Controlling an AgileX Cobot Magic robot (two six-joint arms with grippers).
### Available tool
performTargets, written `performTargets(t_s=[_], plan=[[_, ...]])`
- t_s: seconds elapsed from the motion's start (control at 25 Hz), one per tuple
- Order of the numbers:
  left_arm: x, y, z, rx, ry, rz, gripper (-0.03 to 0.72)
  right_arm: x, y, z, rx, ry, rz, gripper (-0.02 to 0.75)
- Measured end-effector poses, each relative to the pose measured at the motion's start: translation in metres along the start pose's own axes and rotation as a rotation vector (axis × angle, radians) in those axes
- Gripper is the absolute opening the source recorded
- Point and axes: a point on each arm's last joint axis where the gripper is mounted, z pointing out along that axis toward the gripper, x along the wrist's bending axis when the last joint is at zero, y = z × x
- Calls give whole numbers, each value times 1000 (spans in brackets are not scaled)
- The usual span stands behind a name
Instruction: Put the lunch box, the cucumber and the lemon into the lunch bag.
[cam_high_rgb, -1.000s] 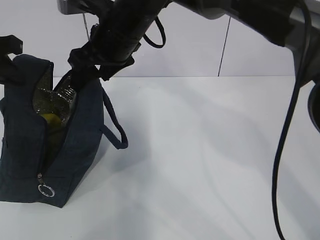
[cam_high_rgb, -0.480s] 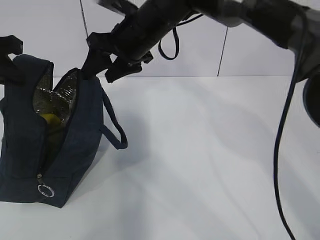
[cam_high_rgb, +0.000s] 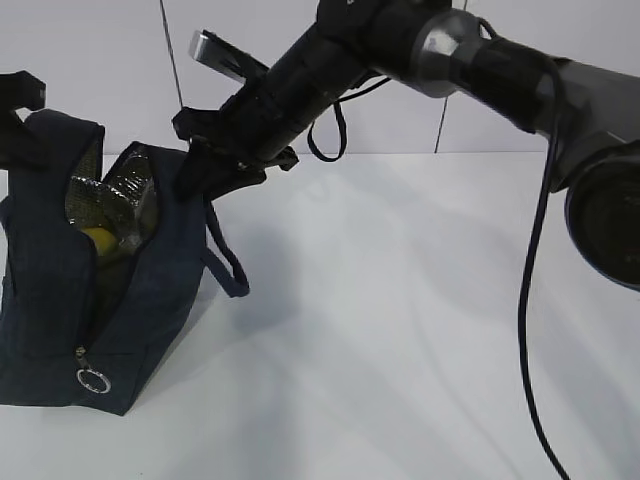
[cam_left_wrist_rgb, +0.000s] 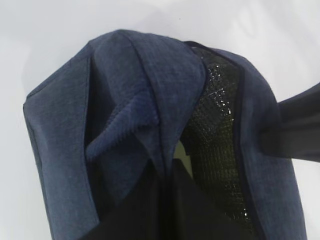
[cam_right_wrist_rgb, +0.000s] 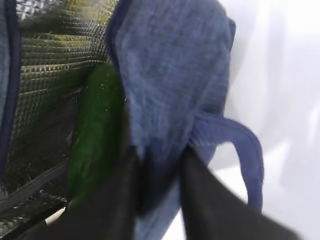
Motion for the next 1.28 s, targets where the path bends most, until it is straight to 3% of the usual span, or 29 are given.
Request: performTargets(t_s=[0.08, 0.2, 0.48, 0.8, 1.04, 1.28], plan=[[0, 0, 0, 0, 0, 0, -6, -1, 0, 2, 1, 7, 5, 169], [0, 0, 0, 2, 0, 0, -6, -1, 0, 2, 0, 10, 7, 96], [-1, -1, 0, 4, -3, 16, -6, 1, 1, 0, -4, 11, -1, 56], [-19, -6, 4, 20, -60, 55, -6, 8, 8, -12, -26, -28, -56, 10], [-35, -11, 6, 26, -104, 72, -6, 13, 10, -32, -20, -160, -65, 10], [-53, -13, 8, -3, -169, 53, -6, 34, 14, -73, -70, -296, -58, 10]])
